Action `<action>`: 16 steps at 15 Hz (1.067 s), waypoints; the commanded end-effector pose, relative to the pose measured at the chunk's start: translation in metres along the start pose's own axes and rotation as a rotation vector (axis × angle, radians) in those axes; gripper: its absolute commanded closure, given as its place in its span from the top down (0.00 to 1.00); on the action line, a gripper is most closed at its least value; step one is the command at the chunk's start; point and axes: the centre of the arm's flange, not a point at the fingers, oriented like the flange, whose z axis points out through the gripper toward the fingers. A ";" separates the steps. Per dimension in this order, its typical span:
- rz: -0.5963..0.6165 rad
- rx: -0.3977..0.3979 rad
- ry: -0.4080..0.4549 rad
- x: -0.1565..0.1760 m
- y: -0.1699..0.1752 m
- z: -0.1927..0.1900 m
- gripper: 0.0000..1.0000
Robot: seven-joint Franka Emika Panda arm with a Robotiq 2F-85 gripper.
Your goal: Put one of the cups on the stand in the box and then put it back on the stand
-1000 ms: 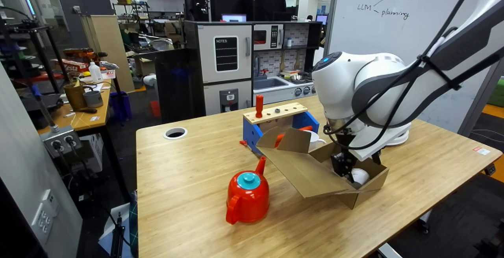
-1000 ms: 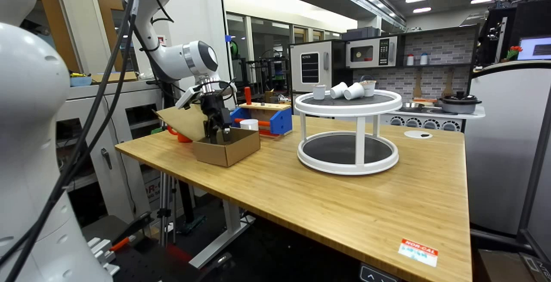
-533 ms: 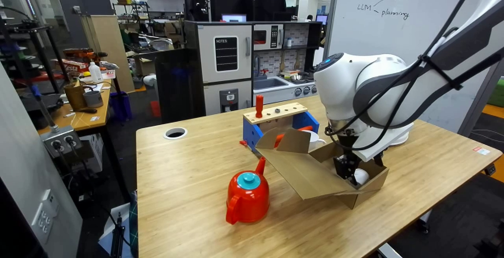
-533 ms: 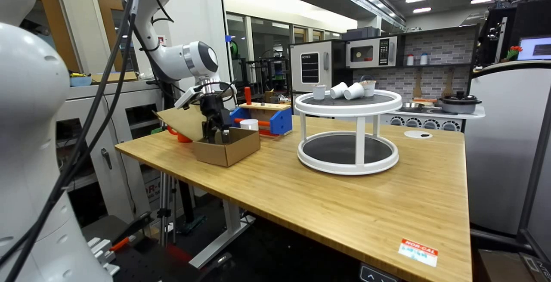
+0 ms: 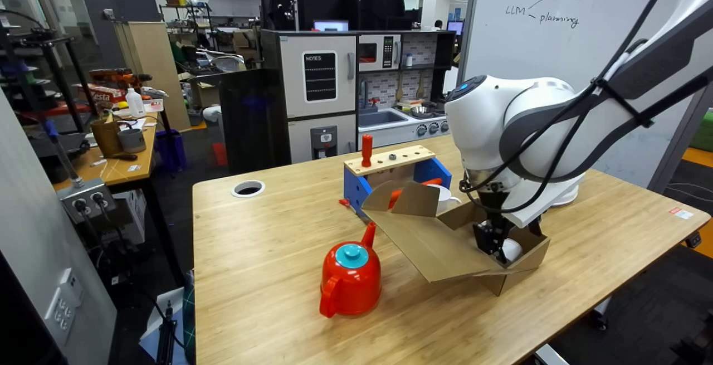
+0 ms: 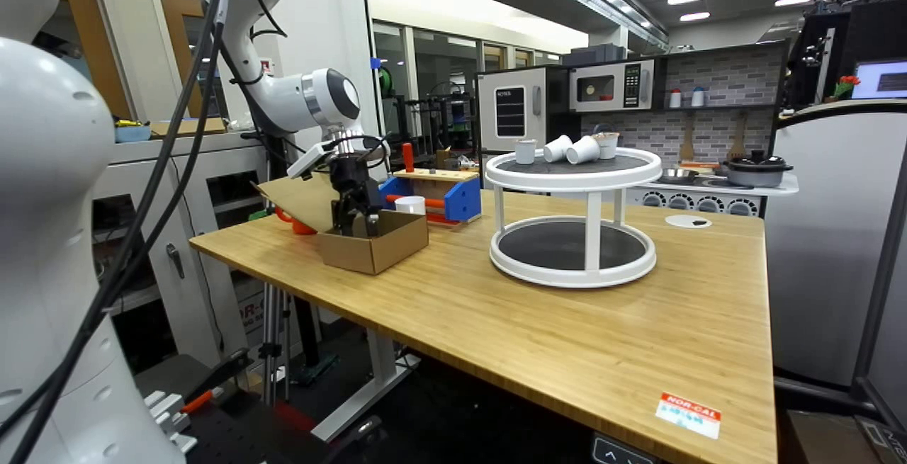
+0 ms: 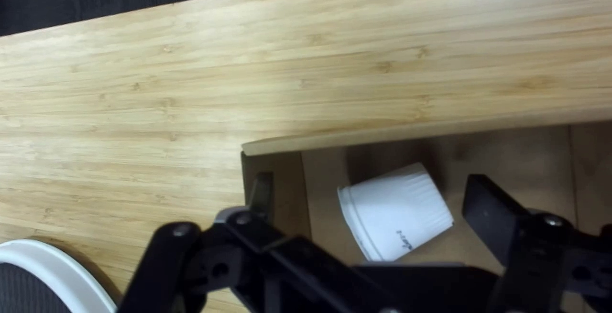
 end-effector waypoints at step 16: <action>-0.191 0.213 0.001 0.018 0.021 -0.001 1.00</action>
